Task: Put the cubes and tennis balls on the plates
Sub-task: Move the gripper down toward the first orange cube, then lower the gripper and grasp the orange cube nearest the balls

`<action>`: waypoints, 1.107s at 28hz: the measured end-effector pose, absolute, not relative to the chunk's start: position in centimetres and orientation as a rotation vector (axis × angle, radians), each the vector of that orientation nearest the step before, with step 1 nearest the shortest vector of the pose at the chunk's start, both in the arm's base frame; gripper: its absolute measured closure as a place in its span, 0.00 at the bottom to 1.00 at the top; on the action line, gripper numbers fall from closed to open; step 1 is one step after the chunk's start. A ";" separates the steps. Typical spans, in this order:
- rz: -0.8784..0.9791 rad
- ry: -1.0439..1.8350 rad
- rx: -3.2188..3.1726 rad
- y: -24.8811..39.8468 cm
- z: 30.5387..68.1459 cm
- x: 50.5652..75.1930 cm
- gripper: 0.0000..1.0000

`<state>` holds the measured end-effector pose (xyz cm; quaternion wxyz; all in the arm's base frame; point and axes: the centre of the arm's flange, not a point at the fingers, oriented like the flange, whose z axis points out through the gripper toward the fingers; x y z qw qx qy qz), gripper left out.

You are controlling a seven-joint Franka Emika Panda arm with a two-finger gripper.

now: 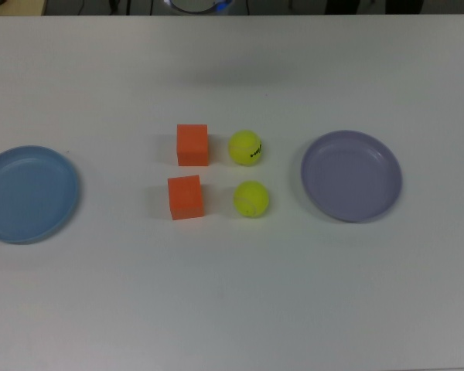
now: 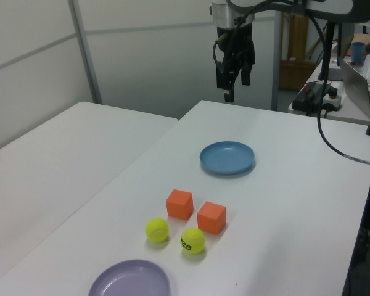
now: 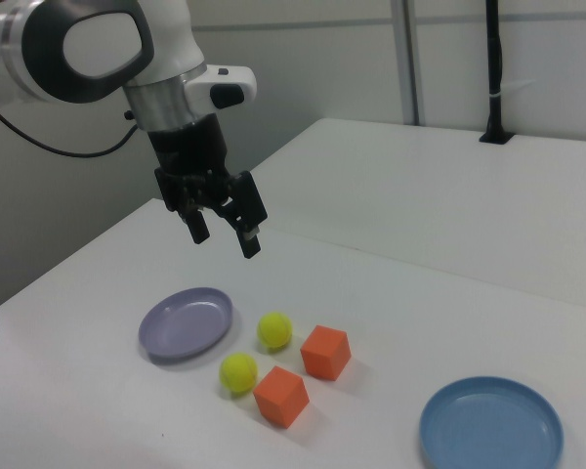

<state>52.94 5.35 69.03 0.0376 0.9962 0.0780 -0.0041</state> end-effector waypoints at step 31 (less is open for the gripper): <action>-0.155 0.497 2.853 14.0 39.9 66.9 0.00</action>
